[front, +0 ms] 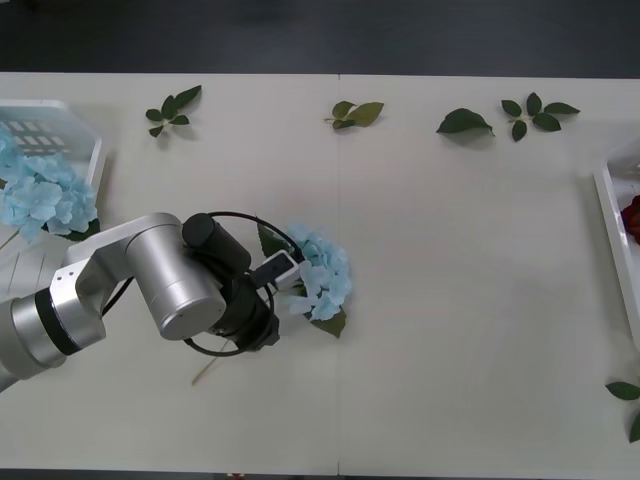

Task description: Put the red flowers into the right box and the blue flowers into the left box

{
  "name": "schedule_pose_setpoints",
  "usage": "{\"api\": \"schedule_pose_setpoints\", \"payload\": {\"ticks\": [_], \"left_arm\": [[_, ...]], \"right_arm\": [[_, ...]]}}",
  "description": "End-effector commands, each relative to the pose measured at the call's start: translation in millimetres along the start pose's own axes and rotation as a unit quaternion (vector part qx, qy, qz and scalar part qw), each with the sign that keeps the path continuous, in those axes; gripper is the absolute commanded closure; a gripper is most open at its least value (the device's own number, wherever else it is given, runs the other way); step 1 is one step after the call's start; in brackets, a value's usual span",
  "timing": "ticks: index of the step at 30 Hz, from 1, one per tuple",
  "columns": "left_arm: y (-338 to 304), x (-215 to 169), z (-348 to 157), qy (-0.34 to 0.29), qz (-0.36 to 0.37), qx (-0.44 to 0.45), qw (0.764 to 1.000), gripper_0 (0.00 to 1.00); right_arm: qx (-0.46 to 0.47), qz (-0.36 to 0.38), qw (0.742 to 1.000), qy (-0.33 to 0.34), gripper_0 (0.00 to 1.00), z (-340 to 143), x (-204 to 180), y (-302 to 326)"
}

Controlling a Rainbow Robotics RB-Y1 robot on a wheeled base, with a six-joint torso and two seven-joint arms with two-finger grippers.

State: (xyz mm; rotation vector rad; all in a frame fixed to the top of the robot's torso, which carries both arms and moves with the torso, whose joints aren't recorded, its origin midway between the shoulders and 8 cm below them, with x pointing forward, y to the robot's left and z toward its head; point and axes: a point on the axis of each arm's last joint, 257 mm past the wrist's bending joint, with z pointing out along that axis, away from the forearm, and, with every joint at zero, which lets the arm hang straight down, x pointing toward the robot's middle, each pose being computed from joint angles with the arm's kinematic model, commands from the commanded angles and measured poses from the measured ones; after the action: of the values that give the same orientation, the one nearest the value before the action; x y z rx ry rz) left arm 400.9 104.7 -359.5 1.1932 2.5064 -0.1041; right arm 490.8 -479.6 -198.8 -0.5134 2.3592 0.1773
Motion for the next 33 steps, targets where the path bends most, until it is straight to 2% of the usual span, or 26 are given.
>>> {"api": "schedule_pose_setpoints", "payload": {"ticks": [1,2,11,16,22,27,33], "left_arm": [[6,-10,-7,-0.006,-0.005,-0.012,1.000,0.91],[5,-10,-7,-0.006,-0.005,-0.011,1.000,1.00],[7,-10,-8,-0.007,-0.003,-0.015,1.000,1.00],[12,-18,-16,-0.021,0.008,-0.028,0.999,1.00],[29,-34,-58,-0.048,0.018,-0.052,0.997,1.00],[42,-45,-96,-0.067,0.020,-0.071,0.995,1.00],[55,-51,-142,-0.100,-0.042,-0.058,0.992,1.00]], "right_arm": [[-0.046,-0.085,0.995,-0.016,0.16,-12,-26,34],[-0.064,-0.092,0.993,-0.023,0.16,-13,-31,47],[-0.218,-0.175,0.955,-0.103,0.16,-25,-92,175],[-0.251,-0.201,0.937,-0.138,0.16,-29,-124,217],[-0.279,-0.252,0.912,-0.166,0.16,-32,-158,267],[-0.308,-0.278,0.896,-0.161,0.16,-27,-167,304],[-0.333,-0.292,0.882,-0.159,0.16,-13,-175,344]]}}
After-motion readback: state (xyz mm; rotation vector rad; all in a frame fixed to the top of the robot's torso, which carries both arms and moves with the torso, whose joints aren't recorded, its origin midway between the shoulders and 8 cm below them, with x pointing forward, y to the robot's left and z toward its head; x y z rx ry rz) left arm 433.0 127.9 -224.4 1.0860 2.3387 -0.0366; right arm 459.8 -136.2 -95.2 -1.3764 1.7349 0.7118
